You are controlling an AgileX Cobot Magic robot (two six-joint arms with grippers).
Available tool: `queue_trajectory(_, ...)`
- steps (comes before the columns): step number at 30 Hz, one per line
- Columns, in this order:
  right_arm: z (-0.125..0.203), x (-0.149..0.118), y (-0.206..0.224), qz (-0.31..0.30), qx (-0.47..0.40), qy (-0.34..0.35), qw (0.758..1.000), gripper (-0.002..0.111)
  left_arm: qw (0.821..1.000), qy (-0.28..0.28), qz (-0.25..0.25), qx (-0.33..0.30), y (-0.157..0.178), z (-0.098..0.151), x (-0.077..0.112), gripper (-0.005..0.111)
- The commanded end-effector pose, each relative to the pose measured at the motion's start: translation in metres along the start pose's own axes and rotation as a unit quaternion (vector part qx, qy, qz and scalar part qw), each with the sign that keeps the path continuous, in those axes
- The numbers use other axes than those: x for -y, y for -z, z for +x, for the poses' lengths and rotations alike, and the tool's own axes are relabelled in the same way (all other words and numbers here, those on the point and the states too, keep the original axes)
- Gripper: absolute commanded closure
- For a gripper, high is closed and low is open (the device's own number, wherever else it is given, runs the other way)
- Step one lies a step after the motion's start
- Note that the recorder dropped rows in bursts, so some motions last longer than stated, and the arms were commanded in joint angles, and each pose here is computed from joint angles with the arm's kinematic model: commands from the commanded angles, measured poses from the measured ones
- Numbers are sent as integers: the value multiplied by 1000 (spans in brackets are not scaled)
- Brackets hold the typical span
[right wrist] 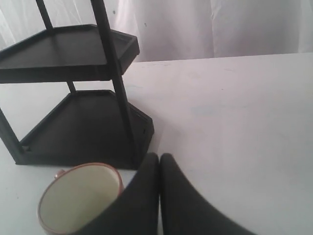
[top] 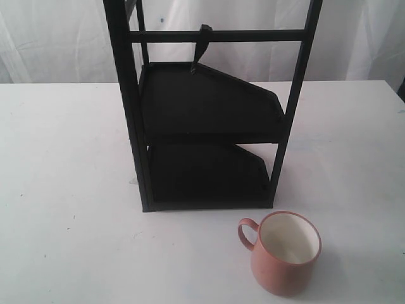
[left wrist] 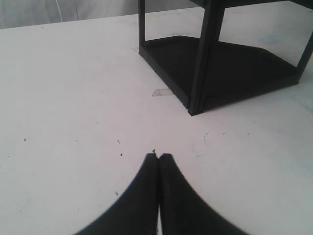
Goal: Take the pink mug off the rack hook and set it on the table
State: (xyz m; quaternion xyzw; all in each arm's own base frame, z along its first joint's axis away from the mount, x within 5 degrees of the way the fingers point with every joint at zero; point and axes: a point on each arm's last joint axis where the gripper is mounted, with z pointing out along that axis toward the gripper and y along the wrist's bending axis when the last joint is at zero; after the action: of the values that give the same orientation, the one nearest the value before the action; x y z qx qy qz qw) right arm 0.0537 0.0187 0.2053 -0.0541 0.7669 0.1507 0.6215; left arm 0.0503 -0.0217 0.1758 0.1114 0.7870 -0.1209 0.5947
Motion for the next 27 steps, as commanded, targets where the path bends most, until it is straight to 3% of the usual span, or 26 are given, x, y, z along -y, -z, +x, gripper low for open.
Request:
queue_trajectory(1, 11, 3, -2, 8, -11, 11, 1000, 108, 1000, 5, -1, 2, 0, 1, 0, 107)
queue_trajectory(27, 22, 4, -1, 7, -30, 10, 999, 108, 1000, 5, -1, 2, 0, 1, 0, 107)
